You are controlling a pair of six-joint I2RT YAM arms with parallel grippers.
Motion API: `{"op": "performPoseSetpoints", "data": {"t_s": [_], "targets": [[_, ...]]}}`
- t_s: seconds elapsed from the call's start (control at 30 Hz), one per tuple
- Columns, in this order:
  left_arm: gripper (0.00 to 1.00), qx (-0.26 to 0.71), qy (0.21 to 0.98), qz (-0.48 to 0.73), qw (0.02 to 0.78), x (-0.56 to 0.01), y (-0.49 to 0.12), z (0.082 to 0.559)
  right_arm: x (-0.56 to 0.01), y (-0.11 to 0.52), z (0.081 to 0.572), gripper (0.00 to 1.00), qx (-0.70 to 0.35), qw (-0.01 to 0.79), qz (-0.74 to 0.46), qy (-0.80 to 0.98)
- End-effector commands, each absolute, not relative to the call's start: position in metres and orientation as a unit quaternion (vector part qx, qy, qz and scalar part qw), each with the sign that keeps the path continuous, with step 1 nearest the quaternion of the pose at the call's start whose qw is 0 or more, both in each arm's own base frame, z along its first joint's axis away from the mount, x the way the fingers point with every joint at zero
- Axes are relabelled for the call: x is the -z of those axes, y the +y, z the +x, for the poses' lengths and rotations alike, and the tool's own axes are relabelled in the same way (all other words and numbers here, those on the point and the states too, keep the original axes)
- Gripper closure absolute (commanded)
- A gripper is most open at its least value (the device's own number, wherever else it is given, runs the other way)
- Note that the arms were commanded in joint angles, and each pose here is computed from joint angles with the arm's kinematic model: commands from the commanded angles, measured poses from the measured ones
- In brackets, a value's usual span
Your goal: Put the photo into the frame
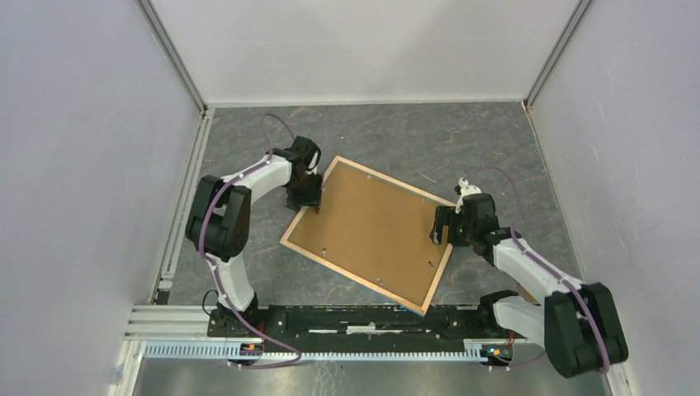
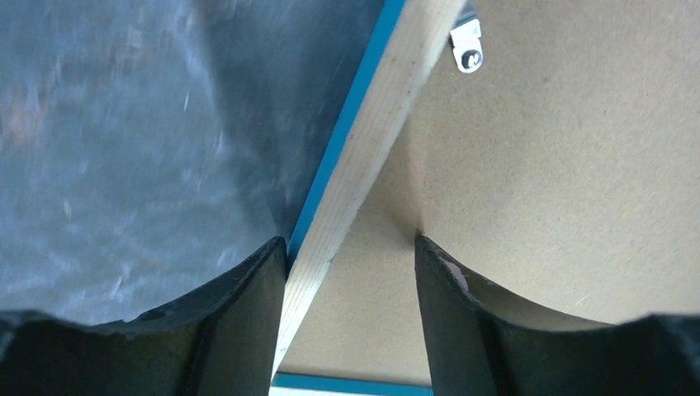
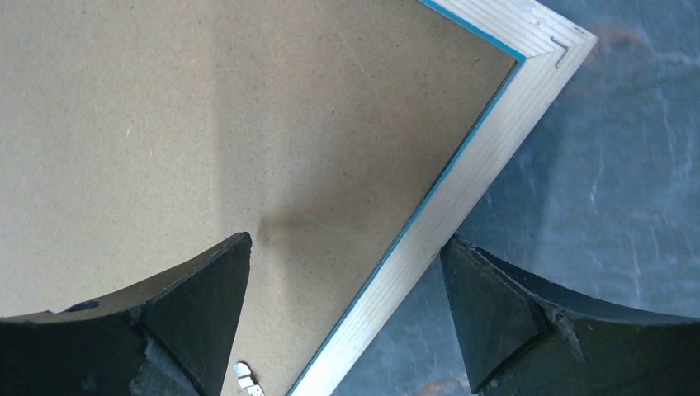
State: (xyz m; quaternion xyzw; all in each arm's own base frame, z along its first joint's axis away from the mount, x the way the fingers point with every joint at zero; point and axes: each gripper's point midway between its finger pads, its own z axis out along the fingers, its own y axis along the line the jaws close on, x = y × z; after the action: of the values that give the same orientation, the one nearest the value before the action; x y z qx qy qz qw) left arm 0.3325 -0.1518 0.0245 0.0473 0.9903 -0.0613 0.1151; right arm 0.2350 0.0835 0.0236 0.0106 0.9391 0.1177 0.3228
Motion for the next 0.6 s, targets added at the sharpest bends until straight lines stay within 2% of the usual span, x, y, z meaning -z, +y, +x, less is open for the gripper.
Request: {"op": "performPoseSetpoints", "data": {"t_s": [0.0,0.17,0.3,0.43,0.5,0.57], "targets": [[0.39,0.063,0.99,0.06,0.109,-0.045,-0.145,0.298,-0.042,0.121,0.266,0.11,-0.189,0.332,-0.048,0.923],[0.49,0.037,0.991,0.071,0.104,-0.034,-0.131,0.287,-0.053,0.136,0.304,0.11,-0.186,0.319,-0.074,0.926],[0.55,0.031,0.992,0.076,0.094,-0.025,-0.125,0.283,-0.064,0.132,0.325,0.11,-0.111,0.296,-0.098,0.944],[0.59,0.005,0.992,0.082,0.091,-0.022,-0.113,0.281,-0.093,0.109,0.324,0.09,0.006,0.316,-0.12,0.941],[0.64,-0.011,0.993,0.08,0.087,-0.02,-0.106,0.279,-0.102,0.094,0.317,0.02,0.038,0.326,-0.109,0.938],[0.65,-0.012,0.994,0.076,0.082,-0.019,-0.105,0.276,-0.102,0.085,0.304,0.02,0.046,0.324,-0.098,0.94]]}}
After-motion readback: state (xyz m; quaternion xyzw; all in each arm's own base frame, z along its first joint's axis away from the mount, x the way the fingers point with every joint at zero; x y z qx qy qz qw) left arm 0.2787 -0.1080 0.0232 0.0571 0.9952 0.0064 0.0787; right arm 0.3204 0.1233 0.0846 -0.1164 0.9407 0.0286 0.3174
